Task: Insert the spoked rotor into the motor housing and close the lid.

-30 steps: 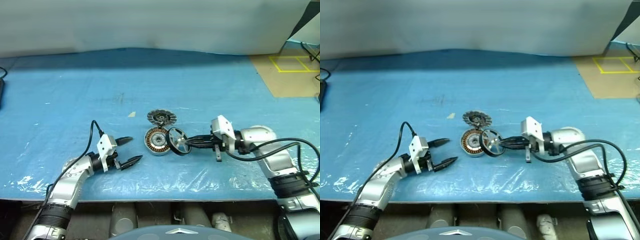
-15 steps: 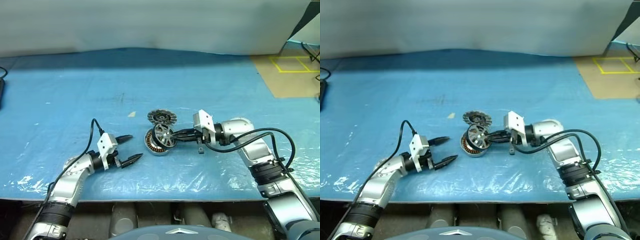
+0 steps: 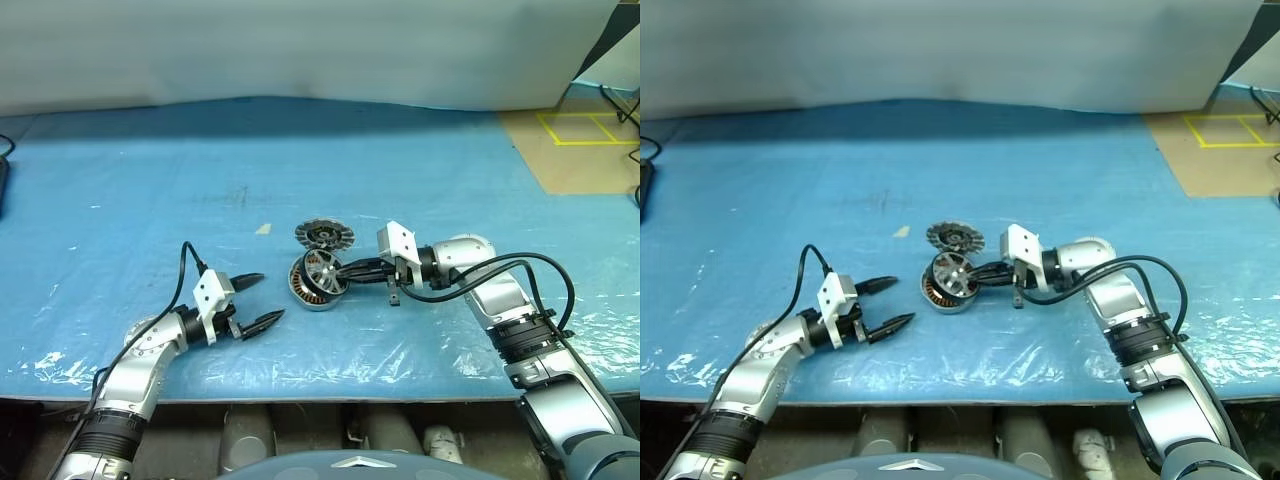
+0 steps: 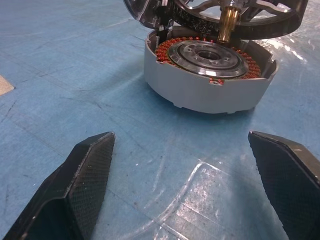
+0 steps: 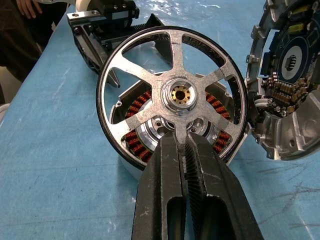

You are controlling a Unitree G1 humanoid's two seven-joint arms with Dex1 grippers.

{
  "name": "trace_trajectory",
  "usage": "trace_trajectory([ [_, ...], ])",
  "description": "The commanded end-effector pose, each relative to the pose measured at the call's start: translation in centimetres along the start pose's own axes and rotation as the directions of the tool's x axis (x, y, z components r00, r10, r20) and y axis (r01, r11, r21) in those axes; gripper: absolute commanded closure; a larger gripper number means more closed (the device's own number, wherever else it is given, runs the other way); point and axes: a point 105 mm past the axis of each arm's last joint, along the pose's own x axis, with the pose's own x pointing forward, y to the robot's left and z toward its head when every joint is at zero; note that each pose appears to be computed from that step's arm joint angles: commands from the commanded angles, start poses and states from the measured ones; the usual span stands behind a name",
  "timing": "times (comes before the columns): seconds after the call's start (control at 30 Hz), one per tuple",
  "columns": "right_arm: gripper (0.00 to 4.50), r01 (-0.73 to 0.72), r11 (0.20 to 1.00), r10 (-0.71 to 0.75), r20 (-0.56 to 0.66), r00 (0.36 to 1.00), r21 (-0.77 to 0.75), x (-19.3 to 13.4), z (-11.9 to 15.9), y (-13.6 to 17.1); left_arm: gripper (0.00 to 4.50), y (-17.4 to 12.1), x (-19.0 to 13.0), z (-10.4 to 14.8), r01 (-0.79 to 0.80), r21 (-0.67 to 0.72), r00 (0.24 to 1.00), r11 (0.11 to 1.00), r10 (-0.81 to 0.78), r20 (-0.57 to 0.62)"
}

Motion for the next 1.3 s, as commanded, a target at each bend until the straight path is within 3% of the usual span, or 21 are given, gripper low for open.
trace_trajectory([
  [0.03,4.48,0.001,0.999,-0.001,0.000,1.000,-0.036,0.1,0.5,-0.4,0.00,0.2,-0.3,0.6,-0.008,0.032,1.000,0.999,0.008,0.021],
  [0.53,4.48,-0.009,0.997,0.008,-0.013,1.000,-0.073,0.4,0.5,-0.9,0.00,0.1,-0.5,1.3,-0.015,0.044,1.000,0.999,0.014,0.023],
  [0.67,3.44,0.013,0.997,-0.014,-0.019,1.000,-0.081,0.3,0.4,-1.3,0.00,0.0,-0.3,1.6,-0.016,0.042,1.000,0.999,0.015,0.025],
  [1.0,0.02,-0.005,0.996,0.011,0.072,0.997,-0.084,0.2,2.0,-0.7,0.00,0.0,-0.5,1.5,-0.018,0.035,1.000,0.999,0.017,0.022],
  [1.3,0.02,0.000,1.000,0.001,0.103,0.995,-0.007,-0.4,2.0,-0.6,0.00,0.4,-0.9,1.6,-0.028,0.031,0.999,0.999,0.027,0.026],
])
